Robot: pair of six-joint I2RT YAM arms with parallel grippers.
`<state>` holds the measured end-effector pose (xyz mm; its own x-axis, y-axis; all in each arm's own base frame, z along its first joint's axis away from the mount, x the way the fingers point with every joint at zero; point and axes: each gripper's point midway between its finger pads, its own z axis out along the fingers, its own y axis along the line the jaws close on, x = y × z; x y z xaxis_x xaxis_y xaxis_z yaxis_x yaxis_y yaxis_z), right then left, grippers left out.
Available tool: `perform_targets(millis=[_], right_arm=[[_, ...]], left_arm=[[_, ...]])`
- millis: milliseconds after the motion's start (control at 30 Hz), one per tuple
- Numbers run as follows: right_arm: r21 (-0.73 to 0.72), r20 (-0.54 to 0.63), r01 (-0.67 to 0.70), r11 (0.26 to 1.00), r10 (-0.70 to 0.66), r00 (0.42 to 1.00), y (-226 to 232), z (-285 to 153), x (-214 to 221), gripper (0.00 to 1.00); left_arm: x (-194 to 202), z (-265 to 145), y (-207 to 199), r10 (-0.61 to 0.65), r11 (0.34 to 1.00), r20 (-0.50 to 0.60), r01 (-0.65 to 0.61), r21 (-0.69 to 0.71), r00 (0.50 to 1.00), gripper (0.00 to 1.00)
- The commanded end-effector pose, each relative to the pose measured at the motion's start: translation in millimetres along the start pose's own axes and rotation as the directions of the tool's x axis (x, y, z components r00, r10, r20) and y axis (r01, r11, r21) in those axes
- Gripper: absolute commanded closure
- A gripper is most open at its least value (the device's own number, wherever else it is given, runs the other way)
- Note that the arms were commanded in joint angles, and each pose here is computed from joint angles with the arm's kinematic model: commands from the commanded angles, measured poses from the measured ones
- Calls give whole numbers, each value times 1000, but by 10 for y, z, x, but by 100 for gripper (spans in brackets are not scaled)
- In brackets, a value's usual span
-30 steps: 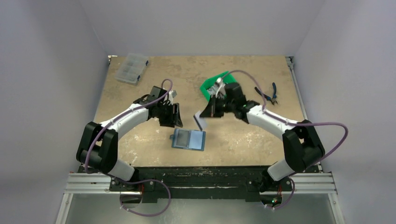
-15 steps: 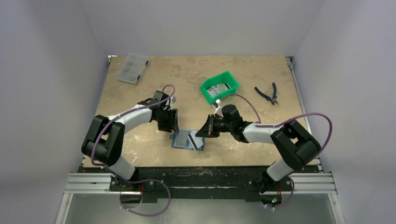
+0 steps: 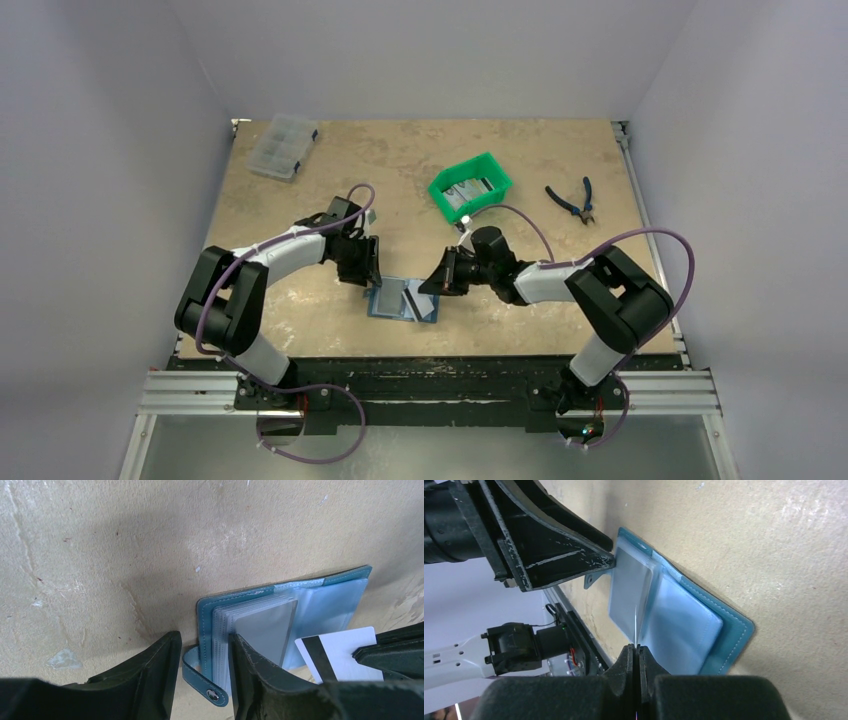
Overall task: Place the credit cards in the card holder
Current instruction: Insert the credit card into the card holder.
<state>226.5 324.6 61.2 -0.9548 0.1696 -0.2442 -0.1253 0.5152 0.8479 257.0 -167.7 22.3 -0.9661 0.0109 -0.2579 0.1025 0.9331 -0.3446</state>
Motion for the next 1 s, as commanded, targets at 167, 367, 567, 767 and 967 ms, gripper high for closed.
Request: perform_targets(millis=[167,367,567,767,967], right_arm=[[9,13,31,999,-31,999,9,71,-79,100],[5,7,24,1000,-24,1000,-1,128,-100,100],[-12,26,2,1000,-2,1000,8,186,-139,100],[-12,47,-18,1000,19,999,-27,241,-183,100],[-61,120,-30,998,37,992,17,246,-279,100]], left_arm=[[-29,53,58,32,999,7,-31,-15,999,57],[-17,61,60,31,999,3,-31,-14,1000,57],[-13,64,58,29,1000,2,-29,-12,1000,57],[-4,62,50,27,1000,3,-27,-9,1000,58],[-2,52,20,31,1000,8,-31,-2,999,58]])
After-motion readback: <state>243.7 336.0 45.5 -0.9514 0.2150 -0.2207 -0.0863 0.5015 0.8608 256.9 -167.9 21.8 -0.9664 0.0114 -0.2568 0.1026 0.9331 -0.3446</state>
